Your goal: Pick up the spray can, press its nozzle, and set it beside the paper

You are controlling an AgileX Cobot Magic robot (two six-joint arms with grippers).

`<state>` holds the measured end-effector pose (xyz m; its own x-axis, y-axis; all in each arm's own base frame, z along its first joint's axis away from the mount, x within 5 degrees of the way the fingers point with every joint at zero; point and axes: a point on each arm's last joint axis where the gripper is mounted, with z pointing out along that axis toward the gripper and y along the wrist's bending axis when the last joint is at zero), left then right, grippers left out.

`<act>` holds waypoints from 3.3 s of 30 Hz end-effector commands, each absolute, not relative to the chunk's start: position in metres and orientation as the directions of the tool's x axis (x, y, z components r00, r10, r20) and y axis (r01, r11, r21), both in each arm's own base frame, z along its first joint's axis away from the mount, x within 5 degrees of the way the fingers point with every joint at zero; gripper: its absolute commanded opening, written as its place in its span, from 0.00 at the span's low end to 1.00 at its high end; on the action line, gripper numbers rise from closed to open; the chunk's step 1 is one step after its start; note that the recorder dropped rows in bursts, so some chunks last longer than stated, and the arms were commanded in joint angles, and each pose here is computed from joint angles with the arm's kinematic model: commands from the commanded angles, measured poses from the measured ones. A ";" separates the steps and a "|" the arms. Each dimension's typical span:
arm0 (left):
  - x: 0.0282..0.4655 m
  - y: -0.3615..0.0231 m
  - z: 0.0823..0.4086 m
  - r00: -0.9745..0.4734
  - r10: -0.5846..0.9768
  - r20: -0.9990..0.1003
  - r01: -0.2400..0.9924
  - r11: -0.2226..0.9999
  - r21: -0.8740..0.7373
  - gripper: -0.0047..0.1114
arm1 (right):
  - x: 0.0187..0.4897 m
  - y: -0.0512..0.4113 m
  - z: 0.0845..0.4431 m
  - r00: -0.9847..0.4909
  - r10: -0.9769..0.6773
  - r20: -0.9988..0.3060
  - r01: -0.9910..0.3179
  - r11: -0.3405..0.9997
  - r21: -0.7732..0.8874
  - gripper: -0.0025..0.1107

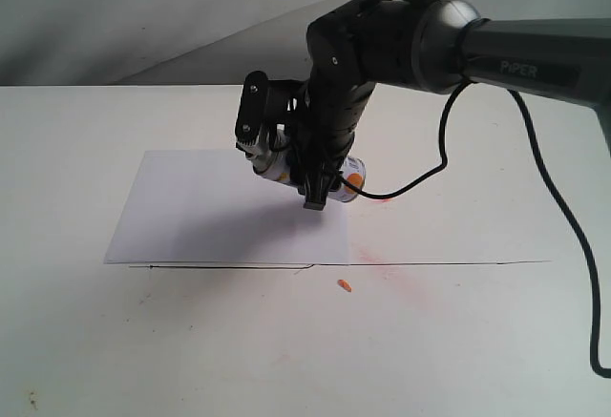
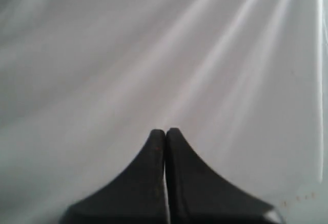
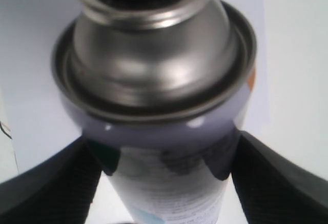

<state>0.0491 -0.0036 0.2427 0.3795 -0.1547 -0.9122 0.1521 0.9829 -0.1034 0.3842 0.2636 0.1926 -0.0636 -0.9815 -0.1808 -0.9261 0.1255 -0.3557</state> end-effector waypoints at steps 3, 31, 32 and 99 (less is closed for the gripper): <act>0.046 0.001 0.248 0.367 -0.536 -0.760 0.290 0.842 -0.454 0.04 | 0.387 0.263 0.202 -0.063 -0.978 -0.201 -0.915 0.137 -0.380 0.02; 0.272 -0.062 0.343 -0.573 -0.299 -0.763 0.077 0.907 -0.414 0.04 | 0.399 0.243 0.202 -0.116 -0.971 -0.207 -0.906 0.189 -0.379 0.02; 0.279 -0.065 0.340 -0.602 -0.289 -0.744 0.083 0.904 -0.418 0.04 | 0.399 0.244 0.202 -0.109 -0.972 -0.206 -0.907 0.182 -0.379 0.02; 0.397 -0.193 0.195 -0.920 0.279 -0.276 0.390 0.564 -0.728 0.04 | 0.399 0.237 0.179 -0.118 -0.990 -0.077 -0.926 0.137 -0.352 0.02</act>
<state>0.3953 -0.1897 0.1944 -0.9277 0.2751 -0.2524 0.3684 0.5650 -0.7383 0.3985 0.2364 0.1698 -0.1231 -0.9910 -0.0520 -0.9357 0.1333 -0.3266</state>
